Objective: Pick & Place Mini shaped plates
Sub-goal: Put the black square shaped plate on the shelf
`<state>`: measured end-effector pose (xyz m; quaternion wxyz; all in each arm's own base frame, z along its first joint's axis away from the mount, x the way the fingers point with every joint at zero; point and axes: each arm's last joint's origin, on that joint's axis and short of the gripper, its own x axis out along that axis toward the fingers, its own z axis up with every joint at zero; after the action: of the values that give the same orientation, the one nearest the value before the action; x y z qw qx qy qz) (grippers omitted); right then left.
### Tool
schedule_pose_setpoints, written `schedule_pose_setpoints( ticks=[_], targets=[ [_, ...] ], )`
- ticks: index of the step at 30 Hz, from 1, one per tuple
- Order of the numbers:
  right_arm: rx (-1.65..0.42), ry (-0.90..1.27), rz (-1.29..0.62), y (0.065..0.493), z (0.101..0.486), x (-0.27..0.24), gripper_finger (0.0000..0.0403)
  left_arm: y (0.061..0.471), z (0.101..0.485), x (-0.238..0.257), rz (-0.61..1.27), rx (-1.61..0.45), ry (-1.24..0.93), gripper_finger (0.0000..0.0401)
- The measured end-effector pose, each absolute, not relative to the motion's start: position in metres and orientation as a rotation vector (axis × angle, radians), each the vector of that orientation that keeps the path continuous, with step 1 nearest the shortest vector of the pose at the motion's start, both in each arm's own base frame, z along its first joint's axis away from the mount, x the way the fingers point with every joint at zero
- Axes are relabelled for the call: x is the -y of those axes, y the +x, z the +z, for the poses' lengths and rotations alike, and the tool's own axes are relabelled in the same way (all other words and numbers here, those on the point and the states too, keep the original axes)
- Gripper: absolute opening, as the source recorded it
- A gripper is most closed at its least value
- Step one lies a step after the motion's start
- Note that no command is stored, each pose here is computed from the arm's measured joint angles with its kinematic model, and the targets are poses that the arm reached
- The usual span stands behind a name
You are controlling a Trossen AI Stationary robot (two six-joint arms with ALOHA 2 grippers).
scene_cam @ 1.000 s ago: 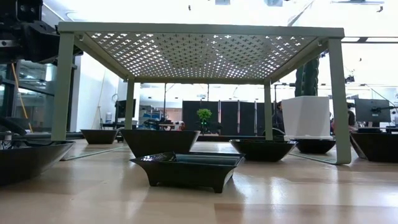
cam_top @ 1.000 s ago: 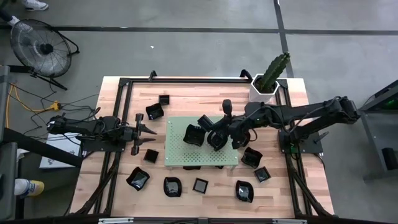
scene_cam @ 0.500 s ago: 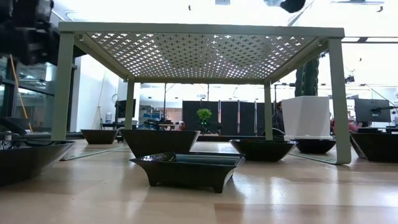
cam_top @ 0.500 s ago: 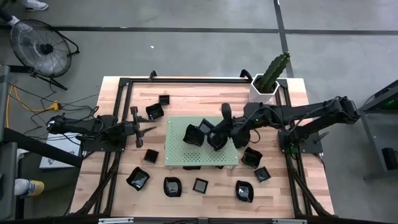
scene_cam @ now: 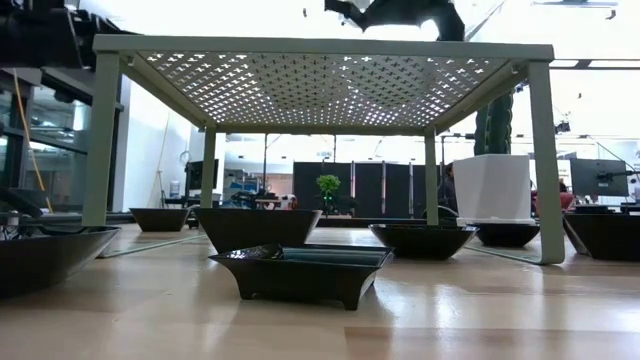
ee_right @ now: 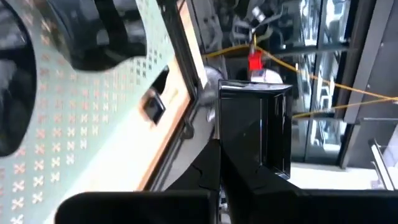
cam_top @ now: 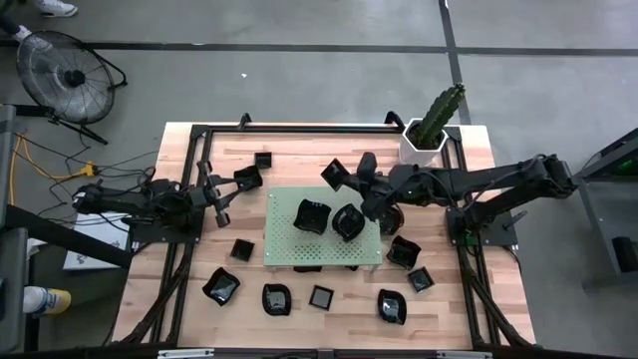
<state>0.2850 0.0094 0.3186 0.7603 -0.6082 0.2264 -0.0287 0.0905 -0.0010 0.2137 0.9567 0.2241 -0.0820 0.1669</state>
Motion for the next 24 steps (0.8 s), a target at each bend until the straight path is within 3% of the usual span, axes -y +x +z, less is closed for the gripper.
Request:
schedule_pose_setpoints(
  ticks=[7,18,24],
  targets=[
    [-0.708,-1.458,-0.171,0.311,0.288,-0.002,0.0000,0.107,0.218,0.002,0.407,0.152,0.515,0.0123],
    [-0.781,-1.545,-0.433,0.325,0.291,0.012,0.0000,0.148,0.275,0.005,0.504,0.047,0.572,0.0254],
    [-0.814,-1.577,-0.454,0.325,0.292,0.013,0.0000,0.187,0.301,0.009,0.563,-0.047,0.651,0.0270]
  ],
)
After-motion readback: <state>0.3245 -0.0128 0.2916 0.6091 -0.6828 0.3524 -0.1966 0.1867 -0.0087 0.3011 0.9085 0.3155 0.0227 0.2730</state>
